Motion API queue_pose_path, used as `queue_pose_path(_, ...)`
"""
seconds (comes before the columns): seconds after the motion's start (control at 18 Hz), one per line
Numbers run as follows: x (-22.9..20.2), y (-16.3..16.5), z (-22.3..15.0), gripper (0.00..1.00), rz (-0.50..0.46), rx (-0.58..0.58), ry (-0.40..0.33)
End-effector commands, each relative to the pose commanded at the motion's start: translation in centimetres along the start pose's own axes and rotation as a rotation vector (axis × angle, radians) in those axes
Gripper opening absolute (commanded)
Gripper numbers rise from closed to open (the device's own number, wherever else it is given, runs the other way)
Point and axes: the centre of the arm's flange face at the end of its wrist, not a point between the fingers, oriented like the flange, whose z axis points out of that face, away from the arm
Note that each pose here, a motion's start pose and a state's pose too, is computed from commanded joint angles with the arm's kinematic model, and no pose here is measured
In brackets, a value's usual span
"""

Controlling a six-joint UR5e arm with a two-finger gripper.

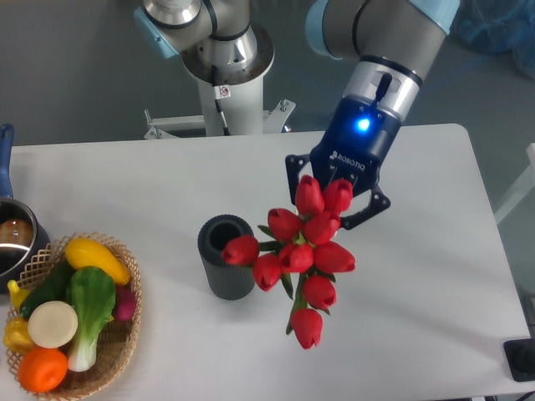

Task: Insert the flowers into the vase
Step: 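Lift and swing the tulip bunch over the grey vase, flipping blooms upward, then align the tulip stems above the vase opening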

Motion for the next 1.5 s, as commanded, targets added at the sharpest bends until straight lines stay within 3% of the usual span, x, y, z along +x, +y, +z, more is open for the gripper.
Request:
queue_pose_path(0.11,0.9,-0.7,-0.1,0.03,0.009,0.075,0.072)
queue_pose_path(0.39,2.8,-0.3,-0.2,0.03,0.02,0.149,0.153)
queue_pose_path(0.72,6.9,1.4,0.7,0.03,-0.005,0.149,0.206)
queue_pose_path(1.11,7.5,2.9,1.6,0.03,0.002,0.209,0.278)
queue_pose_path(1.5,6.7,4.3,2.5,0.03,0.034,0.213,0.281)
